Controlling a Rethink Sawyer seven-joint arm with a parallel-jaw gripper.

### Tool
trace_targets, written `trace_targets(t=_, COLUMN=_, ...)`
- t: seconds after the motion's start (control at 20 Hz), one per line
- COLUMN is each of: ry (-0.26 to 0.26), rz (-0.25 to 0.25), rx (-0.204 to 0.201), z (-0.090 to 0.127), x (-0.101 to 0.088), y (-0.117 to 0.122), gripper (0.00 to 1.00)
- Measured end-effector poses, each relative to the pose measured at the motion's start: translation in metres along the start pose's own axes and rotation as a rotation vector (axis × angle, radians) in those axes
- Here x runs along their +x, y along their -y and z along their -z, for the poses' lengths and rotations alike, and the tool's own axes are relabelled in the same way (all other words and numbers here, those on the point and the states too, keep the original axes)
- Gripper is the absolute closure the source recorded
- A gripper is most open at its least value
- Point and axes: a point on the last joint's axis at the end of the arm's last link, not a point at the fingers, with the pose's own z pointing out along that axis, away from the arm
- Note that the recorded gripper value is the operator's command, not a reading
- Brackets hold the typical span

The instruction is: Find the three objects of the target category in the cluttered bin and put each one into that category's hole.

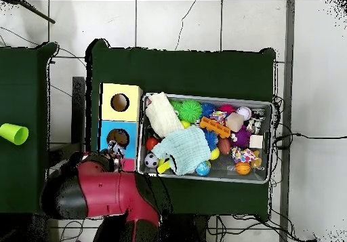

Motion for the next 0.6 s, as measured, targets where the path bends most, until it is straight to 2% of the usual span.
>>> trace_targets(t=0.6, ry=-0.037, rz=0.003, rx=0.012, z=-0.02, x=0.006, y=0.001, gripper=1.0)
